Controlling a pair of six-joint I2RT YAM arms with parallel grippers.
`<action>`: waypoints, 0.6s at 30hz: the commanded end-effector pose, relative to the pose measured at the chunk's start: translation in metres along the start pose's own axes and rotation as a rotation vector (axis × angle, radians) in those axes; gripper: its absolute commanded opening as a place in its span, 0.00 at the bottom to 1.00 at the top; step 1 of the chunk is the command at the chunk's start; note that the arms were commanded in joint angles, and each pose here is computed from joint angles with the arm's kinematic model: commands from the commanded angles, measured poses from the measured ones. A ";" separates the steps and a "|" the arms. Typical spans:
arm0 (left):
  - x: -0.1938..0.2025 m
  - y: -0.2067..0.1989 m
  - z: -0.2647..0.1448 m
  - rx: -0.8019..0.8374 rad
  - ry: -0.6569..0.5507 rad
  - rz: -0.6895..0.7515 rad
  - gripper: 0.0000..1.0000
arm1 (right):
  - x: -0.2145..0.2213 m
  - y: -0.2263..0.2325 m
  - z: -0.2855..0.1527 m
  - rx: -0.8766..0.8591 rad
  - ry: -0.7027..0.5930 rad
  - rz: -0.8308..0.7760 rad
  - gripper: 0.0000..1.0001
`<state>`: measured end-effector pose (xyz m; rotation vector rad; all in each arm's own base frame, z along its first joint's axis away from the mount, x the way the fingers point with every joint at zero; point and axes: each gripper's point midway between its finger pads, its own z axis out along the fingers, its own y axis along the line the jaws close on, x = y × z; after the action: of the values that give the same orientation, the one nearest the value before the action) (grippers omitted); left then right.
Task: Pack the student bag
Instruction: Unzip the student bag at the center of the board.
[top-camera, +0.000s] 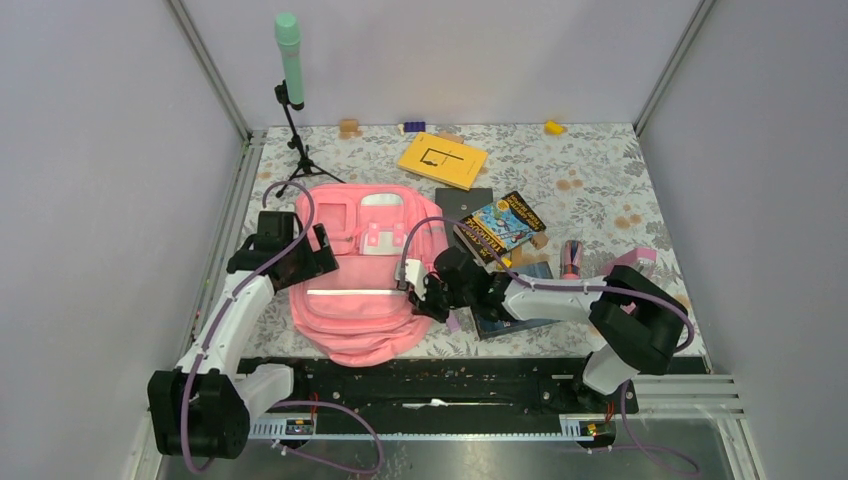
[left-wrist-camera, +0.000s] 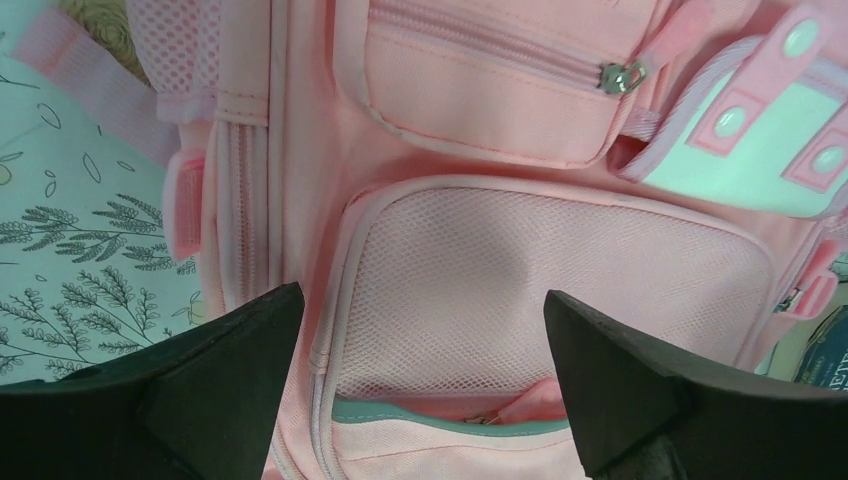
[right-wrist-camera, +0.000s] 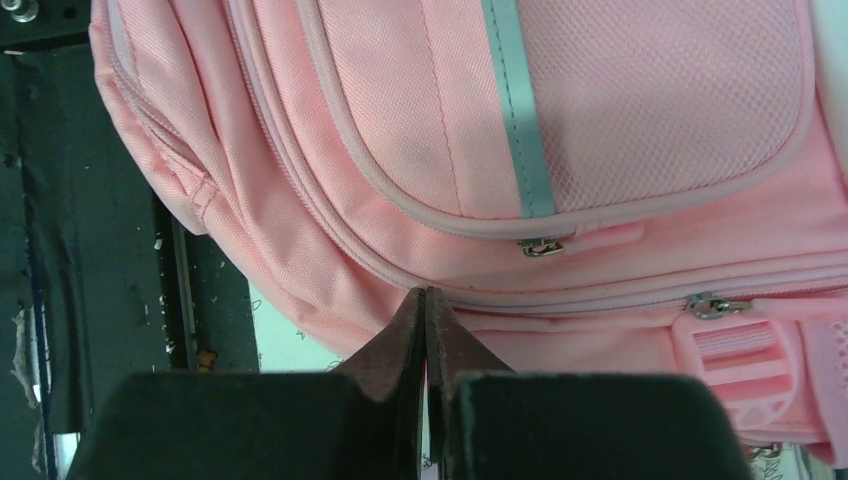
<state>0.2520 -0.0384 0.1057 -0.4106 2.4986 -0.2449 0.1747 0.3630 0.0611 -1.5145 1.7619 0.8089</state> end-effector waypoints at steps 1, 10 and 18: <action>0.002 -0.003 0.003 0.018 0.019 -0.017 0.93 | -0.012 -0.001 0.001 0.081 -0.064 0.023 0.00; -0.006 0.002 0.003 -0.019 0.024 0.035 0.98 | -0.035 -0.047 -0.026 0.347 -0.050 0.281 0.23; 0.002 0.006 0.017 -0.036 0.097 0.057 0.90 | -0.061 -0.072 -0.027 0.373 -0.139 0.737 0.46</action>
<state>0.2486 -0.0361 0.0844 -0.3762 2.6136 -0.2025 0.2490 0.3649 0.1273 -0.8029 2.0786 0.7457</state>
